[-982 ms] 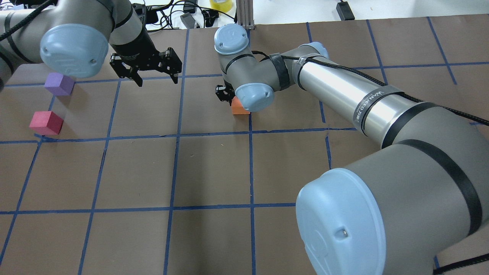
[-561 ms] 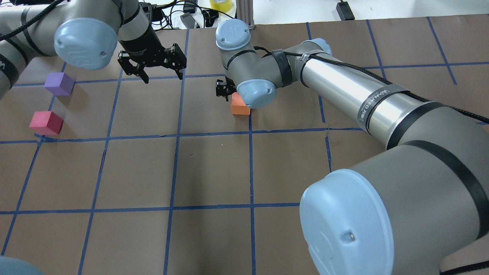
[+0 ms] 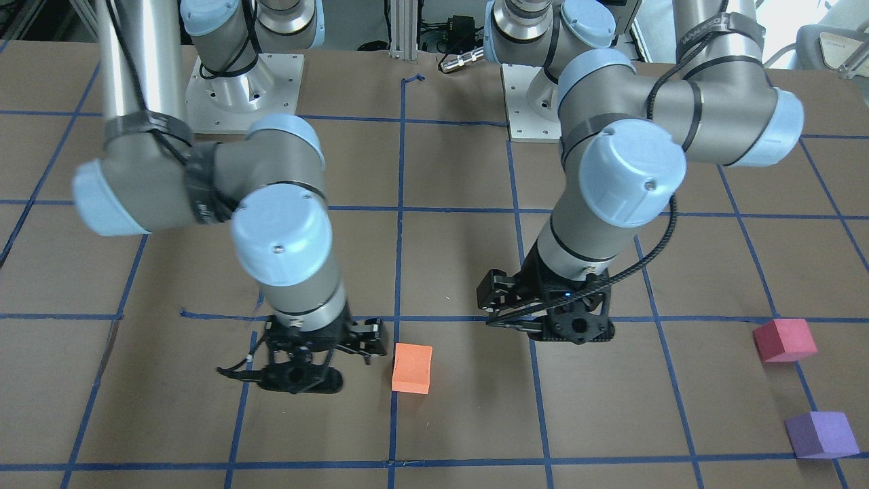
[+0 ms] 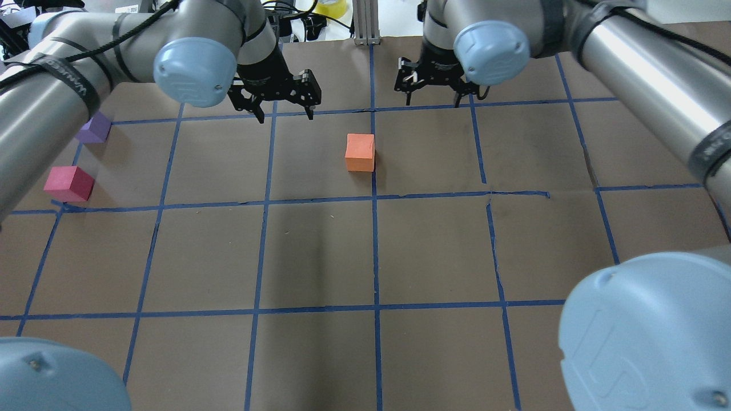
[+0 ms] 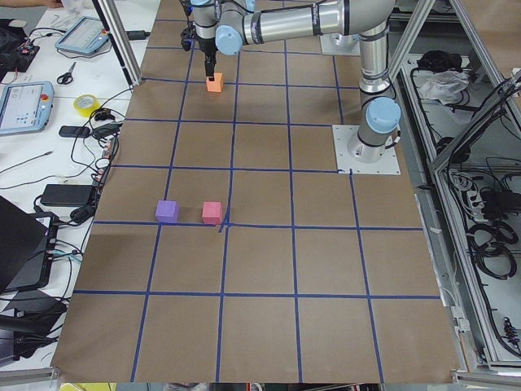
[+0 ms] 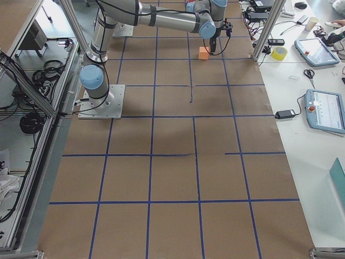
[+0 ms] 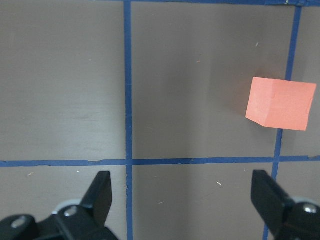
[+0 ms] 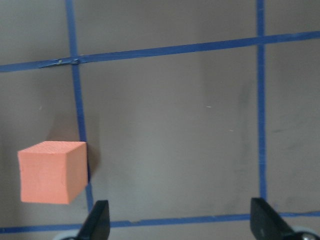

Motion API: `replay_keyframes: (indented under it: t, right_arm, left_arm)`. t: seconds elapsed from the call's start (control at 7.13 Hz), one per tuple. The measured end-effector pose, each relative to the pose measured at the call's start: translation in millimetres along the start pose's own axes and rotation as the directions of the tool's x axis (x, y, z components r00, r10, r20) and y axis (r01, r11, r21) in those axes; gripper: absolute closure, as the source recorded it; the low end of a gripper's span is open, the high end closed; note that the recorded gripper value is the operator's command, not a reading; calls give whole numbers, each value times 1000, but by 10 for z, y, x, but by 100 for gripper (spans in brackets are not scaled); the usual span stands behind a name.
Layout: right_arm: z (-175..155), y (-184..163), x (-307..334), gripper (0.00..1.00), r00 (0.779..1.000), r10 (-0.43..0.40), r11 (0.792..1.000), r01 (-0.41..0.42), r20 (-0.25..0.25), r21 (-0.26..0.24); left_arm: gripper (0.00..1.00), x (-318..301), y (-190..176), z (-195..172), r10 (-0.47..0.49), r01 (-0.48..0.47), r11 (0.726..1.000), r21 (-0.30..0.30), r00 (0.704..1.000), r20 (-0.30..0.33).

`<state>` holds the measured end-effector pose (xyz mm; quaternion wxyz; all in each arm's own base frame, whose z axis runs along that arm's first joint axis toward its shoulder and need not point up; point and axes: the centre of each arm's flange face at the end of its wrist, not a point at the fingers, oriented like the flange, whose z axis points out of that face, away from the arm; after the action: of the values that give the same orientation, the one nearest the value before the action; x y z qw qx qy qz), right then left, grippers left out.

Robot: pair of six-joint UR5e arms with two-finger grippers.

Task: Arrange blocks in a line
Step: 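Grasp the orange cube with the left gripper while the right arm withdraws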

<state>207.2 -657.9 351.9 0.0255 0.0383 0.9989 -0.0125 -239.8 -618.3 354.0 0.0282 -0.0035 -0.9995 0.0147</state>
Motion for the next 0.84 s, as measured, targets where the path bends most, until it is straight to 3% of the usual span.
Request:
replay_keyframes:
  t: [0.14, 0.42, 0.84]
  right_arm:
    - [-195, -4, 444, 0, 1000, -20, 1000, 20, -7, -10]
    - [-821, 187, 922, 0, 999, -25, 999, 26, -26, 43]
    - [-1509, 765, 938, 0, 999, -29, 998, 30, -37, 51]
  left_arm:
    - [0, 363, 60, 176, 1, -1, 1000, 9, 1000, -3]
    - [0, 857, 127, 567, -21, 21, 1000, 23, 1000, -13]
    - [0, 1013, -81, 1093, -14, 15, 999, 31, 1000, -18]
